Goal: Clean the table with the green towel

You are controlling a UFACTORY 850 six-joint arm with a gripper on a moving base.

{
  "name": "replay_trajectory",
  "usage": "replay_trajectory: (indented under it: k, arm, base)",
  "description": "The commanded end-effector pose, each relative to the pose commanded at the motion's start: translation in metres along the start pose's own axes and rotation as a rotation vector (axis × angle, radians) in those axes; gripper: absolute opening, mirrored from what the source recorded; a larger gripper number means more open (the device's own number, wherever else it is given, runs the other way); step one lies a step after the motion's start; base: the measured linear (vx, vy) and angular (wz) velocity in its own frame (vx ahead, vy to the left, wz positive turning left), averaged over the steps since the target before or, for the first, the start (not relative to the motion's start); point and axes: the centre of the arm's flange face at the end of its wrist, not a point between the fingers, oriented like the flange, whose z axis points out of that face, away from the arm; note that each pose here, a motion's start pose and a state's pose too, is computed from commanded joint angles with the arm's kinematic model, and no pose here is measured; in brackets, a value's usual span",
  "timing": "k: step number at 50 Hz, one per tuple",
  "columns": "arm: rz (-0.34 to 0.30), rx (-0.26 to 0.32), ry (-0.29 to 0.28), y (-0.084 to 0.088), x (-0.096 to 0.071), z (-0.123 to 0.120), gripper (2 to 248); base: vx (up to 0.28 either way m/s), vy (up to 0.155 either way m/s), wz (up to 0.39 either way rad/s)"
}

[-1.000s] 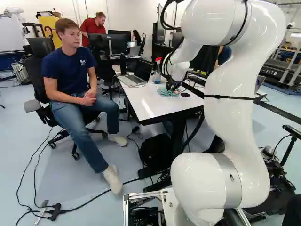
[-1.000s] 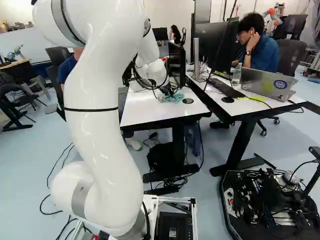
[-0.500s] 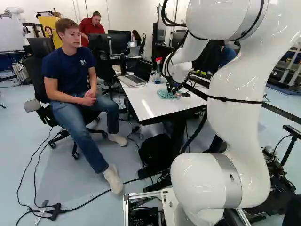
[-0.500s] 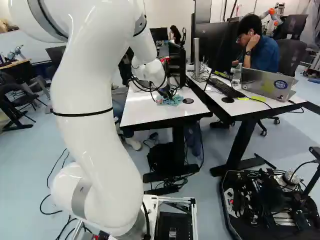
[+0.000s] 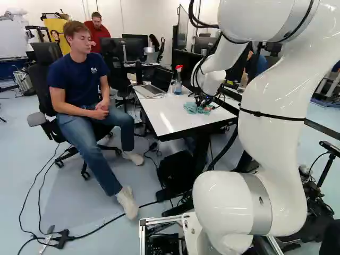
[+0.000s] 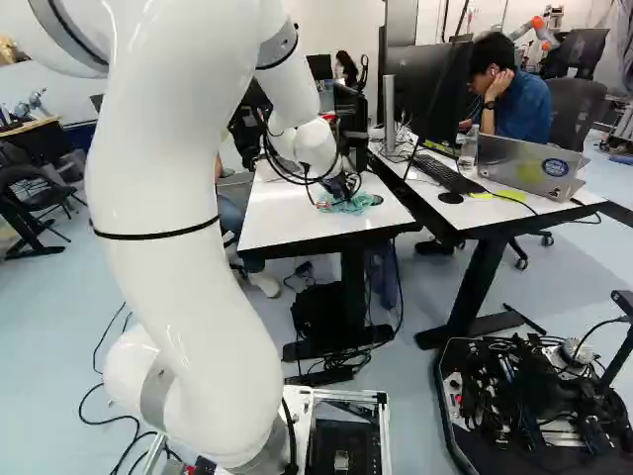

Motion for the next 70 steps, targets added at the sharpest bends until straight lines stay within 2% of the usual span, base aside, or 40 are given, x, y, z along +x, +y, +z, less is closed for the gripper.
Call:
replay_trajectory:
  k: [7, 15, 43, 54, 70]
  arm:
    - [0.011, -0.008, 0.005, 0.007, 0.007, 0.006, 48]
    - [0.007, -0.005, 0.012, 0.004, 0.017, 0.015, 48]
    - [-0.049, 0.043, 0.027, -0.041, 0.036, 0.035, 48]
    - [-0.071, 0.060, 0.023, -0.057, 0.031, 0.032, 48]
    - [-0.099, 0.081, 0.008, -0.074, 0.011, 0.015, 48]
  base:
    - [0.000, 0.000, 0.000]
    - [0.000, 0.000, 0.000]
    - [0.000, 0.000, 0.000]
    - [0.000, 0.000, 0.000]
    - [0.000, 0.000, 0.000]
